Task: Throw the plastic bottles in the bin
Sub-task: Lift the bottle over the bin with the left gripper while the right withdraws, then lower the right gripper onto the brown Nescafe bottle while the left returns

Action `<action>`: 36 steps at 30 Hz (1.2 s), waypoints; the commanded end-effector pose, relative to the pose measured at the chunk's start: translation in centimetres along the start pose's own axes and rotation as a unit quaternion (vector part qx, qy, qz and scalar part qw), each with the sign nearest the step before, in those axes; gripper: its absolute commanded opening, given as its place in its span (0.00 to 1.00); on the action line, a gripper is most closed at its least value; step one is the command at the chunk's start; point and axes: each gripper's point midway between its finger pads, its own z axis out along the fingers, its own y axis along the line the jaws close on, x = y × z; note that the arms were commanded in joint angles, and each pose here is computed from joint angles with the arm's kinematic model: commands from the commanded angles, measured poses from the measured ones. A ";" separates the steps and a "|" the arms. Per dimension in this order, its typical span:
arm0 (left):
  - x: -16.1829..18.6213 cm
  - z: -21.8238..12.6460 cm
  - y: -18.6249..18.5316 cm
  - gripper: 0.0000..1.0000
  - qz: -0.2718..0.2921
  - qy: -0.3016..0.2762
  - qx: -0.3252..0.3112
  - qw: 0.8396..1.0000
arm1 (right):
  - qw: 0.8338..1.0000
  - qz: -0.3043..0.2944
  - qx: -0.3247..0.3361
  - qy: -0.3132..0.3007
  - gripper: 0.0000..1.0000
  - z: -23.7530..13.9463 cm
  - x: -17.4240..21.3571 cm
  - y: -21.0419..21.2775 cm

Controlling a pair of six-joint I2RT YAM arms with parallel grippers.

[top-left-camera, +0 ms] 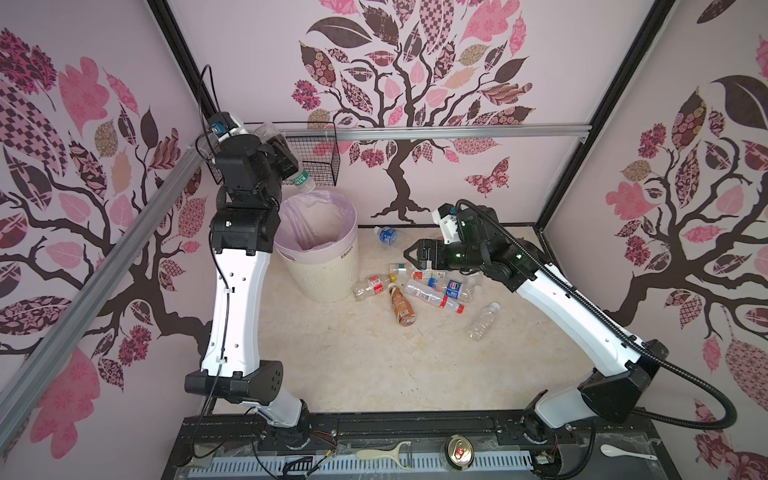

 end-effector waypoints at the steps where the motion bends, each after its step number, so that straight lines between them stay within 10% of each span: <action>1: 5.7 3.3 2.1 0.55 0.007 0.060 -0.036 0.998 | 1.000 -0.002 -0.010 0.000 1.00 0.4 -0.4 0.5; 9: 14.1 5.3 4.9 0.98 -0.044 0.211 -0.073 0.974 | 1.000 -0.009 -0.004 -0.004 1.00 -0.1 -0.3 0.2; 26: 16.3 -0.5 -3.5 0.98 -0.036 0.265 0.041 0.963 | 1.000 0.019 0.000 0.002 1.00 0.1 1.0 -1.3; 36: 22.5 -7.7 -11.6 0.98 -0.065 0.364 0.183 0.911 | 0.996 0.073 0.052 0.021 1.00 -0.4 4.1 -7.4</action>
